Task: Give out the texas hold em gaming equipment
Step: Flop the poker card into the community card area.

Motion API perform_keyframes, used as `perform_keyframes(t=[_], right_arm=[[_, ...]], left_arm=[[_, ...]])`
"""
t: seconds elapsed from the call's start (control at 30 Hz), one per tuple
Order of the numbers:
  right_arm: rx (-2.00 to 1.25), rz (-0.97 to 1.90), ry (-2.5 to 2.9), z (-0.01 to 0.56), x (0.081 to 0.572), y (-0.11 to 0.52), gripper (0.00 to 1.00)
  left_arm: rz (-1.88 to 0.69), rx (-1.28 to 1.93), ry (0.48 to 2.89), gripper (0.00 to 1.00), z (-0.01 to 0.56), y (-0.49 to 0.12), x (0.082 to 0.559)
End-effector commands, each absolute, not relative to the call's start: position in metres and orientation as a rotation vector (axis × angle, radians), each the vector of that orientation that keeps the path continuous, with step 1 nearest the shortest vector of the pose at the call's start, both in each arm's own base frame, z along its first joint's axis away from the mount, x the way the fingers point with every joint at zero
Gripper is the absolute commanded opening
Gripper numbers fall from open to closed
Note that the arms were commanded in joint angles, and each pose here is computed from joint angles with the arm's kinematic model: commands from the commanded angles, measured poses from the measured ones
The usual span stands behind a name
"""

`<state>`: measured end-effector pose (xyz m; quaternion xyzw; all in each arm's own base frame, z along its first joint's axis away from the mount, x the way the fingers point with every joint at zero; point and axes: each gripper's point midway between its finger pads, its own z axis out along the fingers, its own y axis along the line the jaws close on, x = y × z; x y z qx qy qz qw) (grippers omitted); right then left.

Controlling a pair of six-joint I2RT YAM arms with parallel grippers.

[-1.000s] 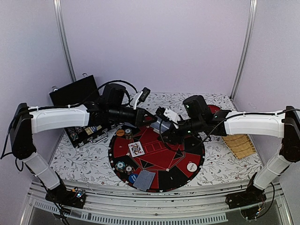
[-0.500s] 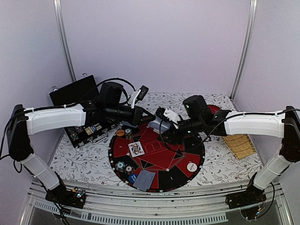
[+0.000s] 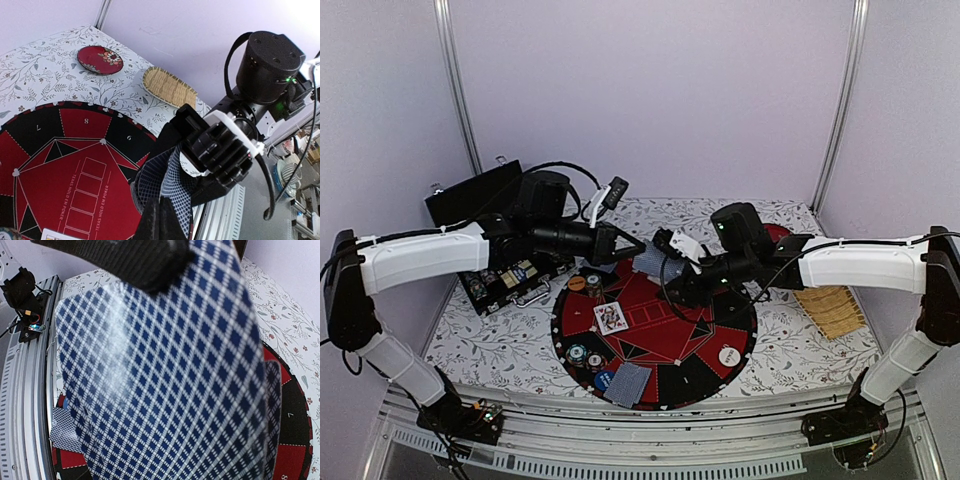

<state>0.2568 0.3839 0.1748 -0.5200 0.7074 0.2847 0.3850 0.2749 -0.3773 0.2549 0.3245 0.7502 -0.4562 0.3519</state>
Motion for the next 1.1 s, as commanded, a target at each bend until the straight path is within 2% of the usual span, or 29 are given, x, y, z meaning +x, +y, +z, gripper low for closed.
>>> perform_keyframes(t=[0.0, 0.17, 0.37, 0.57, 0.73, 0.87, 1.07], right_arm=[[-1.317, 0.746, 1.77, 0.185, 0.259, 0.386, 0.51], [-1.316, 0.744, 1.767, 0.188, 0.259, 0.384, 0.51], [-1.287, 0.738, 1.792, 0.185, 0.267, 0.374, 0.51], [-1.254, 0.737, 1.811, 0.184, 0.275, 0.365, 0.51], [-1.184, 0.699, 1.864, 0.182, 0.29, 0.344, 0.51], [-1.099, 0.625, 1.923, 0.182, 0.309, 0.32, 0.51], [-0.95, 0.53, 2.03, 0.18, 0.332, 0.277, 0.51]], left_arm=[[-1.2, 0.863, 1.914, 0.0, 0.257, -0.375, 0.273], [-1.174, 0.844, 1.962, 0.0, 0.249, -0.37, 0.281], [-1.171, 0.787, 1.845, 0.0, 0.286, -0.346, 0.28], [-1.13, 0.76, 1.837, 0.0, 0.295, -0.332, 0.284], [-0.767, 0.613, 1.894, 0.0, 0.303, -0.283, 0.313], [-0.45, 0.555, 1.975, 0.0, 0.275, -0.255, 0.335], [-0.026, 0.734, 1.991, 0.0, 0.225, -0.294, 0.343]])
